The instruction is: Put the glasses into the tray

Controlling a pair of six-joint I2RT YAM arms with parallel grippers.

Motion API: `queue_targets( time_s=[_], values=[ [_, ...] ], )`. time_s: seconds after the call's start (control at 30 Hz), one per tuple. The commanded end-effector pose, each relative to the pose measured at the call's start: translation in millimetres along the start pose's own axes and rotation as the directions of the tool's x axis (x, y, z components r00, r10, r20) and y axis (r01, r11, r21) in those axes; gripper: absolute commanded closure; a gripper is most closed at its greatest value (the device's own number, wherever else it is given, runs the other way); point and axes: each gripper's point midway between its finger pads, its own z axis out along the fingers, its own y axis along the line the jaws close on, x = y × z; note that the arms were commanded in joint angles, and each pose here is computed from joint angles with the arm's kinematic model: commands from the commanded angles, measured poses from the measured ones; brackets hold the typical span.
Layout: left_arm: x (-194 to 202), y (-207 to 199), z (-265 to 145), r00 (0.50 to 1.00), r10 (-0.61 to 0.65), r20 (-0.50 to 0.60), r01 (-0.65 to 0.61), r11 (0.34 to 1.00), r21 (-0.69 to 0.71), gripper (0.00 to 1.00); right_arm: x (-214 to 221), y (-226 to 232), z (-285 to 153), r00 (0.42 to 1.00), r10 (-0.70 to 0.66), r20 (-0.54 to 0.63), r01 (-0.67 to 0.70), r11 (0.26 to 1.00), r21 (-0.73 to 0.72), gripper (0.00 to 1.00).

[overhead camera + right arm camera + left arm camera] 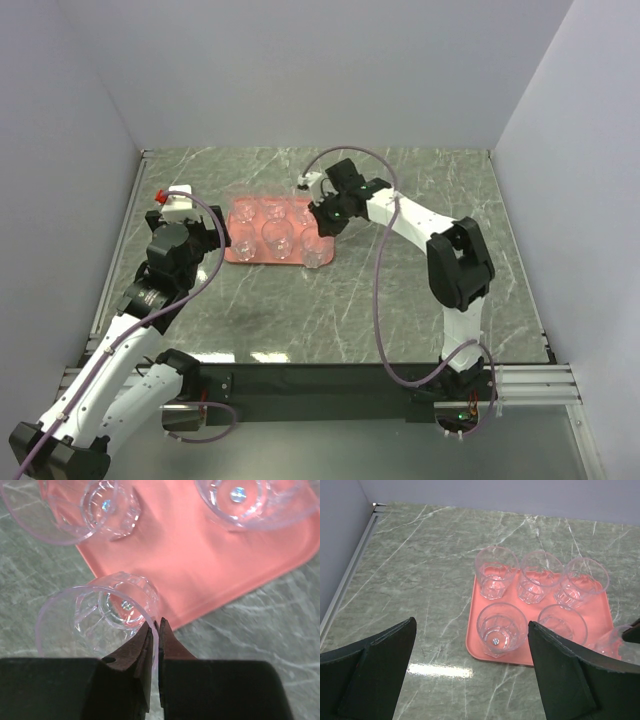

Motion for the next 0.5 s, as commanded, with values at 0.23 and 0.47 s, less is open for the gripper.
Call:
queue_targets(
  time_s=[0.23,0.47],
  values=[
    [-6,-3,2,1.0,-0.009,0.026,0.009,1.0,0.016,0.01,-26,3,10,0.999,-0.05,0.001,0.05,0.998,0.049,0.99],
    [-5,-3,2,1.0,-0.01,0.024,0.01,1.0,0.018,0.0,-30,-1,17,0.999,-0.048,-0.01,0.049,0.995,0.089,0.96]
  ],
)
